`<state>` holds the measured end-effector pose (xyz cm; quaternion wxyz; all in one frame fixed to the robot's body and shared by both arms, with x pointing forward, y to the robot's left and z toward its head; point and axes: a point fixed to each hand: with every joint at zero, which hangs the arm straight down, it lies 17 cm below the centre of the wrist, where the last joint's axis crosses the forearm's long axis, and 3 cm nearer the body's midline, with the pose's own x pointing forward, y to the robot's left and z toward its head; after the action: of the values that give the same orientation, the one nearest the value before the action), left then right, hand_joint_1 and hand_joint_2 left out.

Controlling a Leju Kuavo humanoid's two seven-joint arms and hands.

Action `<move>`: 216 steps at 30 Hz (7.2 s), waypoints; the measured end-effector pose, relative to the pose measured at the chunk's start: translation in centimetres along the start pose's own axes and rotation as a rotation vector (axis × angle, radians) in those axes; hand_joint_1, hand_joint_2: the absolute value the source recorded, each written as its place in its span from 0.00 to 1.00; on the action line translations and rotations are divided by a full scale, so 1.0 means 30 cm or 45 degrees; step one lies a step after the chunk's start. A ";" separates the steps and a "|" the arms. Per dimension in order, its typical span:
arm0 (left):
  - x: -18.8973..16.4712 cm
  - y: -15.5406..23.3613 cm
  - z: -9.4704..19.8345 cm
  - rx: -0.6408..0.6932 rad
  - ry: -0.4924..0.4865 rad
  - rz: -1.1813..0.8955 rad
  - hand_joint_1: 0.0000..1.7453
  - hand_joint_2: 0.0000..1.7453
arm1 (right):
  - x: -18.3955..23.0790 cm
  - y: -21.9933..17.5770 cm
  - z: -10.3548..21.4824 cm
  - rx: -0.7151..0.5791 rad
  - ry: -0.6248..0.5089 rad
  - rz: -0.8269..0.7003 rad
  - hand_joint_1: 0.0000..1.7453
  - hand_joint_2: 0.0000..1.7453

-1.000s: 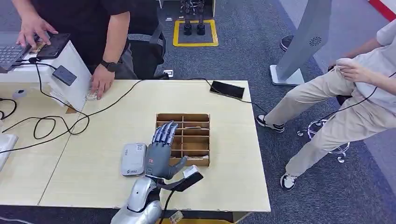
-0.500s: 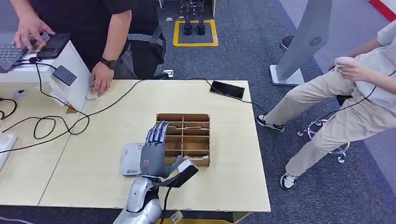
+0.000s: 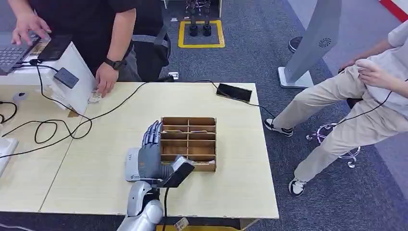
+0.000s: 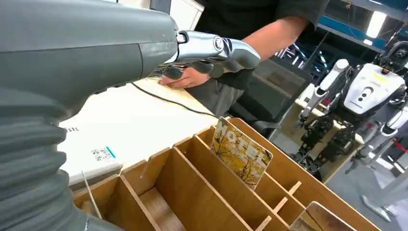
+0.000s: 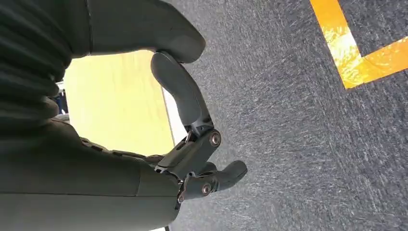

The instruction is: Pass the card to the sensor for recognition and then transmit it.

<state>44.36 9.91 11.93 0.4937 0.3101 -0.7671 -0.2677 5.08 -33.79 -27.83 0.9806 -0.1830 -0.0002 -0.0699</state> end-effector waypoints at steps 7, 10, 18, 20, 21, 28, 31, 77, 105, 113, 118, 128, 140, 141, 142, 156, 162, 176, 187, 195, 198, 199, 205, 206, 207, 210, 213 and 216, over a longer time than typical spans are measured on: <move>-0.005 0.002 0.008 0.001 -0.010 0.000 0.00 1.00 | 0.000 0.001 0.000 0.003 -0.001 0.000 0.00 1.00; 0.008 0.008 0.025 0.005 -0.047 0.007 0.00 1.00 | 0.003 0.001 0.000 0.003 -0.009 -0.001 0.00 1.00; 0.045 0.029 0.076 0.021 -0.157 0.054 0.00 1.00 | 0.009 0.000 0.000 0.002 -0.020 0.002 0.00 1.00; 0.046 0.029 0.087 0.018 -0.168 0.066 0.00 1.00 | 0.010 -0.004 -0.001 -0.002 -0.022 0.002 0.00 1.00; 0.046 0.029 0.091 0.018 -0.170 0.072 0.00 1.00 | 0.009 -0.004 -0.001 -0.002 -0.021 0.002 0.00 1.00; 0.039 0.027 0.117 0.008 -0.187 0.098 0.00 1.00 | 0.010 -0.008 -0.002 -0.005 -0.023 0.006 0.00 1.00; 0.034 0.023 0.129 -0.002 -0.193 0.097 0.00 1.00 | 0.011 -0.012 -0.003 -0.008 -0.025 0.007 0.00 1.00; 0.028 -0.003 0.193 -0.121 -0.437 -0.459 0.00 1.00 | 0.021 -0.054 -0.017 -0.024 -0.037 0.043 0.00 1.00; -0.093 0.181 0.079 0.105 0.026 -0.680 0.00 1.00 | 0.026 -0.057 -0.017 -0.024 -0.040 0.043 0.00 1.00; -0.032 0.048 0.136 -0.042 -0.192 -0.717 0.00 1.00 | 0.027 -0.058 -0.018 -0.023 -0.042 0.046 0.00 1.00; -0.014 0.010 0.158 -0.087 -0.259 -0.717 0.00 1.00 | 0.027 -0.058 -0.018 -0.024 -0.042 0.046 0.00 1.00; -0.017 -0.010 0.170 -0.109 -0.261 -0.717 0.00 1.00 | 0.026 -0.059 -0.018 -0.024 -0.042 0.046 0.00 1.00; 0.002 -0.026 0.182 -0.126 -0.279 -0.676 0.00 1.00 | 0.025 -0.060 -0.018 -0.026 -0.040 0.046 0.00 1.00; 0.001 -0.019 0.178 -0.117 -0.268 -0.669 0.00 1.00 | 0.025 -0.060 -0.018 -0.026 -0.040 0.046 0.00 1.00; 0.001 -0.011 0.171 -0.106 -0.257 -0.662 0.00 1.00 | 0.025 -0.060 -0.018 -0.026 -0.040 0.046 0.00 1.00; 0.034 0.023 0.127 -0.053 -0.247 -0.612 0.00 1.00 | 0.025 -0.058 -0.018 -0.023 -0.040 0.046 0.00 1.00; 0.050 0.021 0.120 -0.047 -0.253 -0.598 0.00 1.00 | 0.025 -0.058 -0.018 -0.023 -0.039 0.047 0.00 1.00; 0.104 -0.020 0.109 -0.076 -0.335 -0.576 0.00 1.00 | 0.026 -0.056 -0.017 -0.021 -0.041 0.062 0.00 1.00; 0.073 -0.098 0.145 -0.174 -0.371 -0.593 1.00 1.00 | 0.032 -0.049 -0.016 -0.011 -0.049 0.075 0.00 1.00; -0.018 -0.192 0.176 -0.298 -0.337 -0.649 1.00 1.00 | 0.041 -0.059 -0.018 -0.014 -0.056 0.078 0.00 1.00; -0.046 -0.217 0.187 -0.337 -0.331 -0.668 1.00 1.00 | 0.043 -0.061 -0.018 -0.015 -0.058 0.078 0.00 1.00; -0.048 -0.219 0.182 -0.338 -0.333 -0.673 1.00 1.00 | 0.043 -0.061 -0.018 -0.015 -0.057 0.077 0.00 1.00; -0.064 -0.236 0.172 -0.364 -0.343 -0.698 1.00 1.00 | 0.053 -0.062 -0.018 -0.014 -0.068 0.072 0.00 1.00; -0.065 -0.237 0.171 -0.365 -0.342 -0.699 1.00 1.00 | 0.054 -0.061 -0.018 -0.014 -0.069 0.070 0.00 1.00; -0.065 -0.237 0.169 -0.366 -0.344 -0.701 1.00 1.00 | 0.055 -0.061 -0.018 -0.013 -0.069 0.069 0.00 1.00; -0.069 -0.239 0.166 -0.369 -0.340 -0.704 1.00 1.00 | 0.058 -0.061 -0.017 -0.014 -0.070 0.069 0.00 1.00; -0.072 -0.241 0.166 -0.372 -0.337 -0.706 1.00 1.00 | 0.057 -0.061 -0.017 -0.014 -0.070 0.069 0.00 1.00; -0.073 -0.242 0.166 -0.373 -0.335 -0.707 1.00 1.00 | 0.058 -0.061 -0.017 -0.013 -0.070 0.069 0.00 1.00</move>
<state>41.99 7.22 3.60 0.3380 0.3958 -0.6640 -0.5369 6.54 -35.89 -27.61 0.9808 -0.1899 -0.0218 -0.0383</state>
